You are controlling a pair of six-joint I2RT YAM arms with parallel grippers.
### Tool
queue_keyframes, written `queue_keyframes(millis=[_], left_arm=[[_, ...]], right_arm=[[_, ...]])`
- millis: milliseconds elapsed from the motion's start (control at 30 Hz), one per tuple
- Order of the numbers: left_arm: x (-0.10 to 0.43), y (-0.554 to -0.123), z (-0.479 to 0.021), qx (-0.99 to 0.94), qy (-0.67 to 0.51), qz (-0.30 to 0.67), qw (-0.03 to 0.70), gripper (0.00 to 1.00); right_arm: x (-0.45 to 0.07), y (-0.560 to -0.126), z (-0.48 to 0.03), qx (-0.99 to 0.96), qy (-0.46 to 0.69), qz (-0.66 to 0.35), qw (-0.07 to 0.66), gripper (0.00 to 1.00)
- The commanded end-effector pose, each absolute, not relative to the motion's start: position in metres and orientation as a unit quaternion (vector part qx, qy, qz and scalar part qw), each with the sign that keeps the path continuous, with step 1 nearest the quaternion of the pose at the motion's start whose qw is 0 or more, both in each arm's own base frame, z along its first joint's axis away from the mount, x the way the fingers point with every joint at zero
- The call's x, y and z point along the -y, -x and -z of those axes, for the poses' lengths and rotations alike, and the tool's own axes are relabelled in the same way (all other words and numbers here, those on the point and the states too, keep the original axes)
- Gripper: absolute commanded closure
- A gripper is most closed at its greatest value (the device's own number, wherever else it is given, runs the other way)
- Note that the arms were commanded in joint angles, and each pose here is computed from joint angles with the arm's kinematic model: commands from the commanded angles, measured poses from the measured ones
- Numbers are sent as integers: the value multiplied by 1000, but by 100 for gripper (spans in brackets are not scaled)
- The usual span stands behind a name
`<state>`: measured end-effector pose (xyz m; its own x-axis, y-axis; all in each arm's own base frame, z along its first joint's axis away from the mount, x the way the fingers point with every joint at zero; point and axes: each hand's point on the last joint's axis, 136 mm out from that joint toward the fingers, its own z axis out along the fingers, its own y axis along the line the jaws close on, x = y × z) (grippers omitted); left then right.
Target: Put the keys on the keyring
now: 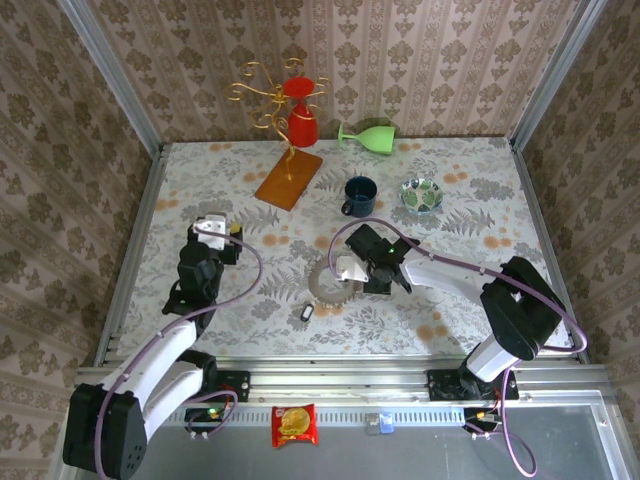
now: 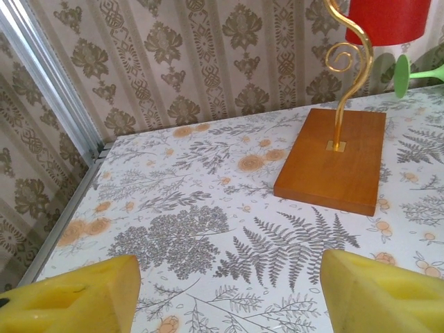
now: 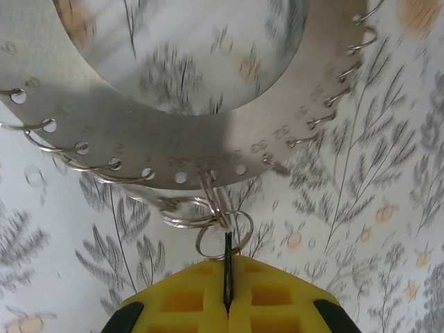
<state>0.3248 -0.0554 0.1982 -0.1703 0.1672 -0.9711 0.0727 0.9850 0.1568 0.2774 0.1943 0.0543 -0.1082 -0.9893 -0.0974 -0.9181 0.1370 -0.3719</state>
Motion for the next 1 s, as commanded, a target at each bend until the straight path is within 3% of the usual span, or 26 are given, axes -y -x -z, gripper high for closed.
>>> queue_keyframes(millis=[0, 67, 167, 267, 333, 500, 600, 733, 967], left_arm=[[49, -328, -202, -769, -84, -52, 631, 27], [45, -328, -198, -775, -82, -53, 624, 25], [40, -331, -194, -781, -76, -57, 618, 19], [36, -335, -192, -784, -71, -62, 613, 8], [32, -337, -190, -785, -67, -68, 612, 0], [18, -343, -182, -789, -50, -71, 608, 0], [12, -346, -175, -791, -40, -67, 606, 0], [6, -352, -166, -789, -31, -66, 610, 0], [-4, -363, -155, -778, -17, -68, 624, 0]], right_arm=[[-159, -273, -44, -725, 660, 165, 109, 100], [-151, -273, -43, -726, 657, 175, 102, 93], [-141, -277, -47, -739, 640, 180, 109, 71], [-131, -288, -64, -774, 592, 169, 144, 58], [-122, -300, -80, -808, 538, 155, 185, 56], [-114, -345, -161, -863, 288, -9, 416, 54], [-84, -366, -186, -837, 158, -28, 524, 45], [-38, -381, -167, -813, 55, 19, 579, 42], [-19, -382, -125, -791, 29, 16, 611, 40]])
